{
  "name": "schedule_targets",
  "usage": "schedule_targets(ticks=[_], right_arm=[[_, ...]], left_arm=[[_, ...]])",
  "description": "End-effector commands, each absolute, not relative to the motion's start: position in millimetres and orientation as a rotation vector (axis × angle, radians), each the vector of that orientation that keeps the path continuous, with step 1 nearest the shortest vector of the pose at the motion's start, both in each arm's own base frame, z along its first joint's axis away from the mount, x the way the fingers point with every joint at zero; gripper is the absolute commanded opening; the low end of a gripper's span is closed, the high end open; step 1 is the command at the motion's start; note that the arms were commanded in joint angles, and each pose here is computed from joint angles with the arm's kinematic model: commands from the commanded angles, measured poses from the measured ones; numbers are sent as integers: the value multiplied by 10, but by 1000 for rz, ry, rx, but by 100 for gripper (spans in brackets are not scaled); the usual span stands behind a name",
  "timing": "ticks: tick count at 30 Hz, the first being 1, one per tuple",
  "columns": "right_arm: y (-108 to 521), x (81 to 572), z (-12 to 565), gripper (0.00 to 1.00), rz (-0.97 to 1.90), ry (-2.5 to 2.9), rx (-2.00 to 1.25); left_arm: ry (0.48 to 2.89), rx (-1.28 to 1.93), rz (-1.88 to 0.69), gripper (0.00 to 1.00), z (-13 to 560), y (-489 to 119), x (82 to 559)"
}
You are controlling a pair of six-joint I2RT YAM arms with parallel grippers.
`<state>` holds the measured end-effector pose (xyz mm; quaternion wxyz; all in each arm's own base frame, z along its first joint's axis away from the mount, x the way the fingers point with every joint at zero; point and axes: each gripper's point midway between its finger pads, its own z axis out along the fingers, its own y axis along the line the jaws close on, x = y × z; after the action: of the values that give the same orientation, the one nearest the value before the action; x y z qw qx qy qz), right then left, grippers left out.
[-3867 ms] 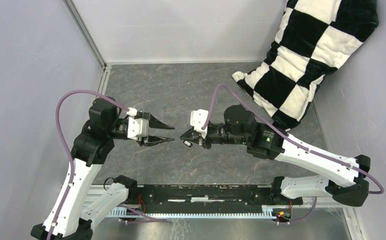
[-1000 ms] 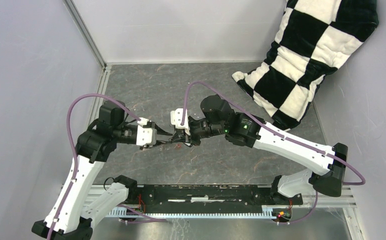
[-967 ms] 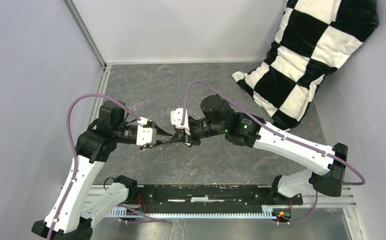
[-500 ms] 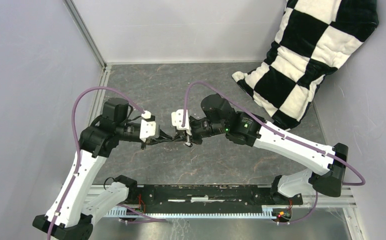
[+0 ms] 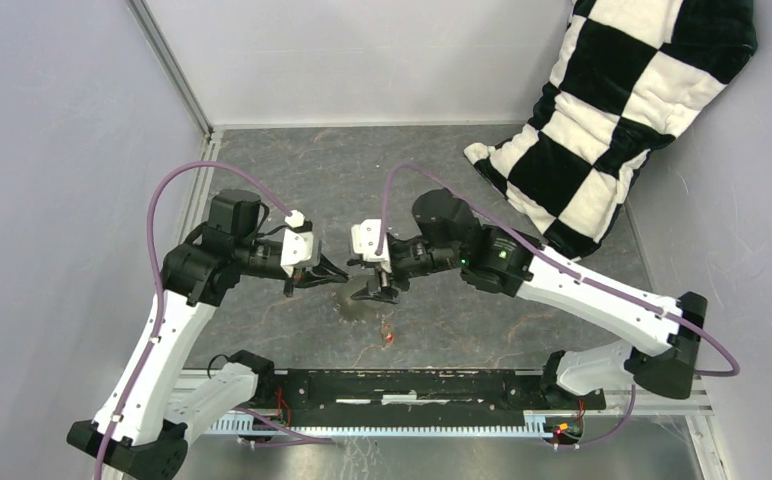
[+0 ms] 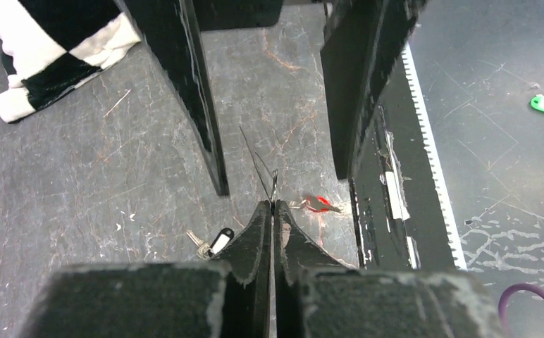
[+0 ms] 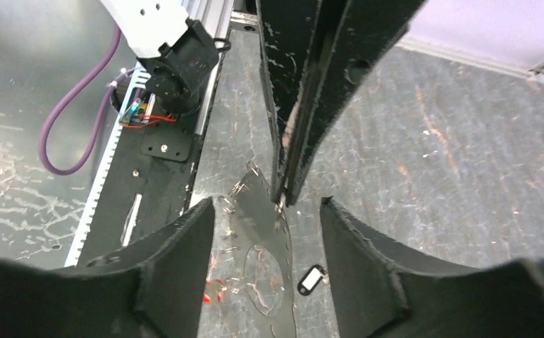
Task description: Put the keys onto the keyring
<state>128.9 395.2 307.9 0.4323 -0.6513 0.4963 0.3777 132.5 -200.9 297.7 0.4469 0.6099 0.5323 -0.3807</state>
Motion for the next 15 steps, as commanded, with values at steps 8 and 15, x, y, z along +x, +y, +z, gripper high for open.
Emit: schedule_targets(ticks=[8,15], right_arm=[[3400,1509,3526,70,981,1167,-1239],[3098,1586,3163,77,952,1296,-1030]], left_arm=[[1133,1530,-957,2,3265,-2063,1184],[1214,1373,-1108,2,3466,-2152,1201]])
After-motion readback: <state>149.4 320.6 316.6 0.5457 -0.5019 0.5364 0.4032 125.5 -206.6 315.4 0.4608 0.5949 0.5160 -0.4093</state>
